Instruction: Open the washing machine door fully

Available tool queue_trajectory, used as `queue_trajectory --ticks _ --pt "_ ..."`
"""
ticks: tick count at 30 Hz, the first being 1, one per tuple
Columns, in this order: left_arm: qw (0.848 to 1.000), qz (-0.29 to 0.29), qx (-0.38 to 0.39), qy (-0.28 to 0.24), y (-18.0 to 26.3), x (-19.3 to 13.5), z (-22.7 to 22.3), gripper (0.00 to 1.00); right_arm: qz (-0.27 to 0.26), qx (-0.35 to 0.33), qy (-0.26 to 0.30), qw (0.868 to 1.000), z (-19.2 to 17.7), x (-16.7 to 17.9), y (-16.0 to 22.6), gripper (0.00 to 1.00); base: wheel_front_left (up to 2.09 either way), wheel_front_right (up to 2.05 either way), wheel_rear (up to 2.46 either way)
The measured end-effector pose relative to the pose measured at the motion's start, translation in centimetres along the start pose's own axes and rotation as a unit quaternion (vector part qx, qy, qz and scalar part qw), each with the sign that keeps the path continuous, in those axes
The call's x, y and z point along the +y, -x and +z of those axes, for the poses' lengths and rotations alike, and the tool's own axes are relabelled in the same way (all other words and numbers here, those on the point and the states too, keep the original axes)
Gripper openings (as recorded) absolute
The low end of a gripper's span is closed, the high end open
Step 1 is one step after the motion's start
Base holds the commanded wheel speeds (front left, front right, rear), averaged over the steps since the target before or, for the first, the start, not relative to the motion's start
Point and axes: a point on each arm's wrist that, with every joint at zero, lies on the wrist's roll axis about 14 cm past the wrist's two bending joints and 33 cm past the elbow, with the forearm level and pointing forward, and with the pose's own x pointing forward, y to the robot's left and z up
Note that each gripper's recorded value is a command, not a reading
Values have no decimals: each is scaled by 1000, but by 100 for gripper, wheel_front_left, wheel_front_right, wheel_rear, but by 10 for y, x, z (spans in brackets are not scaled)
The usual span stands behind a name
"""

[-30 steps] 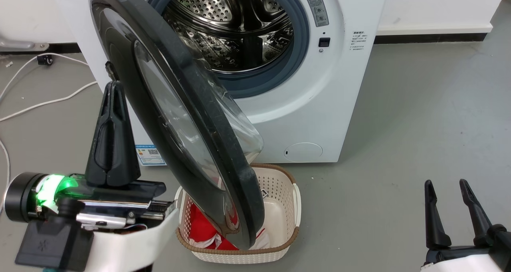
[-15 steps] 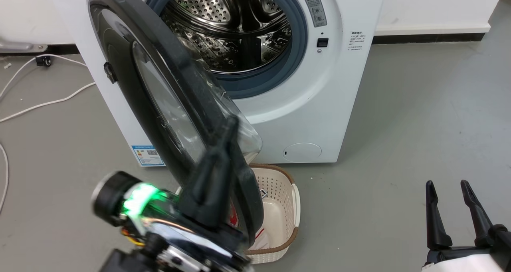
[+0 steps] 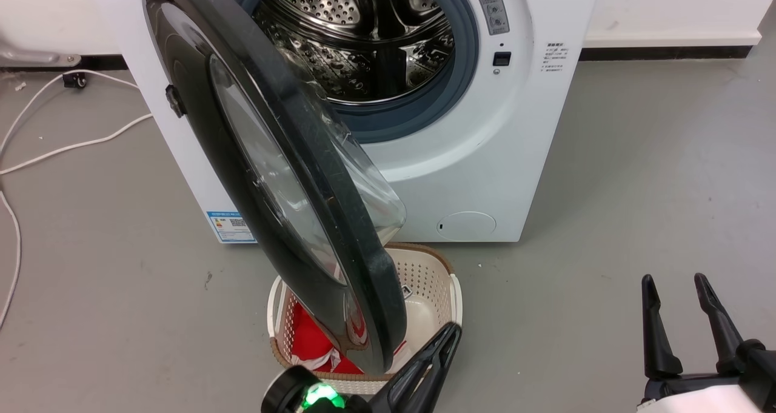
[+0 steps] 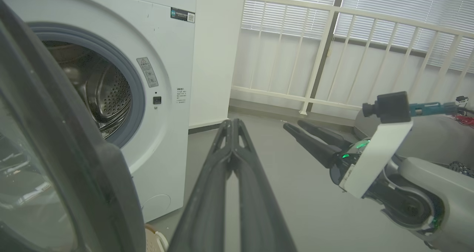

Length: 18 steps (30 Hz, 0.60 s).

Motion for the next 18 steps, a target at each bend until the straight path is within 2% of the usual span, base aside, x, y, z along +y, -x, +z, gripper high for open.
queue_trajectory --ticks 8,18 --pt "995 30 98 11 15 16 -63 0 4 9 -2 1000 -6 3 -5 100 0 0 0" --pt "993 74 84 -22 -5 54 -70 0 -6 16 -1 1000 -10 -3 -6 100 0 0 0"
